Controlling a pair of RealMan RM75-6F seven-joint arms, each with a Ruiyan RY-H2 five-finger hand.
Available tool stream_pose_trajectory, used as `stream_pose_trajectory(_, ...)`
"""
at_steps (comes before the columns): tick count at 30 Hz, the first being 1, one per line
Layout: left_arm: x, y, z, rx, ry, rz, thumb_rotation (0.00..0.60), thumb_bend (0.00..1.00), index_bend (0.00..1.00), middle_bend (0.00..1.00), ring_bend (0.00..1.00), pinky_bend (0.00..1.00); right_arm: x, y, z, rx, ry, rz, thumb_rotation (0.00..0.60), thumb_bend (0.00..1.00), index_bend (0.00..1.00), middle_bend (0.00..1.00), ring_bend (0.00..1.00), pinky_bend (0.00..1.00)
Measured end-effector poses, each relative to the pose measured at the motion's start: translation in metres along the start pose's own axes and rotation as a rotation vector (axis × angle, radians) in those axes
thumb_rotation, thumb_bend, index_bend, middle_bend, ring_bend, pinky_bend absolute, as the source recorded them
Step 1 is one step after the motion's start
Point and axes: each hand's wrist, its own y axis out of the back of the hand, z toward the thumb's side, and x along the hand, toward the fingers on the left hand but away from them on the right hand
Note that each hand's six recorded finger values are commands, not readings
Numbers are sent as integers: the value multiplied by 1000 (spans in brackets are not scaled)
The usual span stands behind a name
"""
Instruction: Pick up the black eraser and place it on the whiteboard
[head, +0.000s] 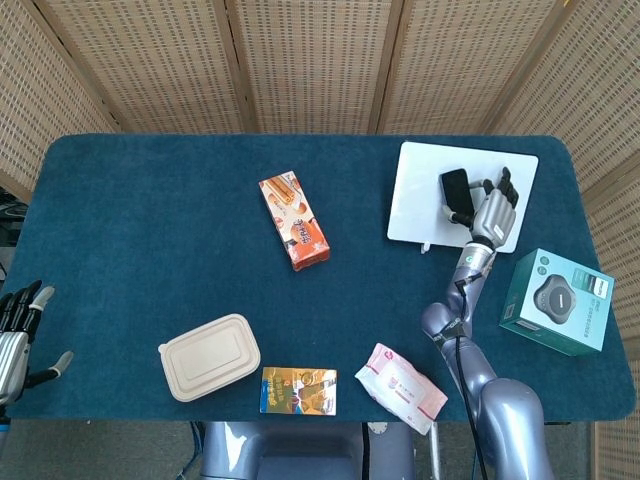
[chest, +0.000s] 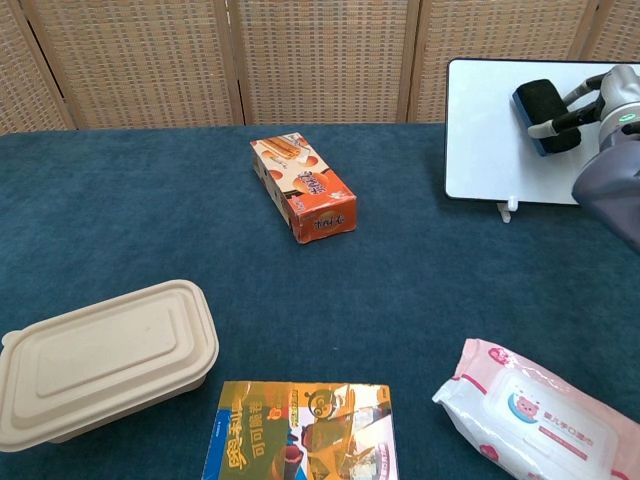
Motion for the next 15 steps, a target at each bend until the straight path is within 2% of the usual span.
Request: stream_pose_trajectory(15,1,-2,1,3,-1,-7,600,252,0,0,0,0,0,-2,-6,7,-11,13,600,183,455,0,0,0)
